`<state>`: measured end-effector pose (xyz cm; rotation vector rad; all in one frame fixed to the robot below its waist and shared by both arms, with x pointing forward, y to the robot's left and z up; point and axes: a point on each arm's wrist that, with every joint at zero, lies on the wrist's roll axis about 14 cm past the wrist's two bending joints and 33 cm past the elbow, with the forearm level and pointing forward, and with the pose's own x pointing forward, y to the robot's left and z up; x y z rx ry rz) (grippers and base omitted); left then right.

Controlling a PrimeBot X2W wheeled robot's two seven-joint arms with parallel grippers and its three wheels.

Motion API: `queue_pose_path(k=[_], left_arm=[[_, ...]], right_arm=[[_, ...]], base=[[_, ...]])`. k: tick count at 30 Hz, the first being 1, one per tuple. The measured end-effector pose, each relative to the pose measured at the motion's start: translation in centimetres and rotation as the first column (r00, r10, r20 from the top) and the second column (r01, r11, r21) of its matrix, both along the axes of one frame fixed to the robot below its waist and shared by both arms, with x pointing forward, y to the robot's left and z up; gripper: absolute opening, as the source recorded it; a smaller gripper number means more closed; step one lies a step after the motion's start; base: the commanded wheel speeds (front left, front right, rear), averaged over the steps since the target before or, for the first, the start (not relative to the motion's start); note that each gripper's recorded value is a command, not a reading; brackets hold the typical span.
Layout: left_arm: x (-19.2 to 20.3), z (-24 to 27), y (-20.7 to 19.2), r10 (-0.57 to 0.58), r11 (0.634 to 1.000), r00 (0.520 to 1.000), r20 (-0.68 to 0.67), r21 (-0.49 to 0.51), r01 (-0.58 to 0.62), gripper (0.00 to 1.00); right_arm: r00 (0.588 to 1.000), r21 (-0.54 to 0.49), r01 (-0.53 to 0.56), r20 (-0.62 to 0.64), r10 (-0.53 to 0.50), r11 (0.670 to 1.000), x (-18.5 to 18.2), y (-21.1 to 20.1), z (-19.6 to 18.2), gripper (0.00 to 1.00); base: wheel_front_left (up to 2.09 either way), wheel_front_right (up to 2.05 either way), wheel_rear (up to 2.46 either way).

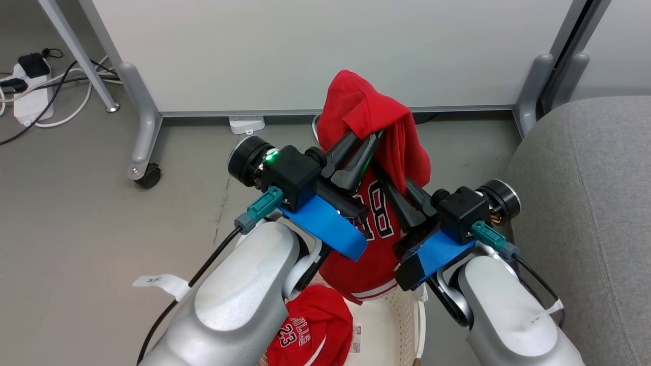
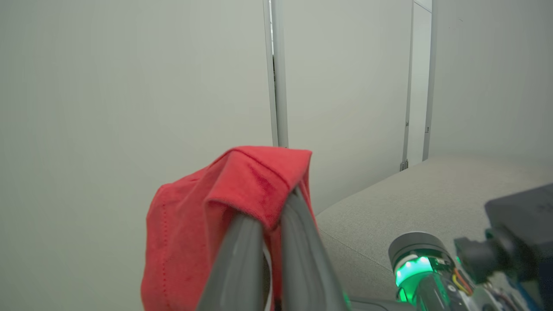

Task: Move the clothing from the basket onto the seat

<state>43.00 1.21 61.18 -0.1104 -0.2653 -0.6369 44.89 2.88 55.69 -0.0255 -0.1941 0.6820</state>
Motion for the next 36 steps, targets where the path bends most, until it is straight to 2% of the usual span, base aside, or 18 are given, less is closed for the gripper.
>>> queue_pose_path(k=[24, 25, 26, 36], left_arm=[[0.11, 0.06, 0.13, 0.007, 1.0, 1.0, -0.002, -0.003, -0.007, 0.0], [0.18, 0.13, 0.24, 0.013, 1.0, 1.0, -0.002, -0.007, -0.013, 0.88], [0.19, 0.11, 0.25, 0.014, 1.0, 1.0, -0.003, -0.008, -0.014, 1.0], [0.06, -0.71, 0.13, 0.011, 1.0, 1.0, -0.022, 0.001, -0.011, 1.0]], right_arm=[[1.0, 0.005, -0.007, 0.008, 0.007, 1.0, -0.29, 0.16, 0.34, 0.0], [1.0, 0.006, -0.007, 0.008, 0.007, 1.0, -0.3, 0.16, 0.36, 0.0], [1.0, 0.007, -0.007, 0.008, 0.007, 1.0, -0.32, 0.16, 0.39, 0.0], [1.0, 0.015, -0.003, 0.018, 0.003, 1.0, -0.3, -0.03, 0.8, 0.0]], base=[[0.0, 0.0, 0.0], [0.0, 0.0, 0.0], [0.0, 0.0, 0.0], [0.0, 0.0, 0.0]])
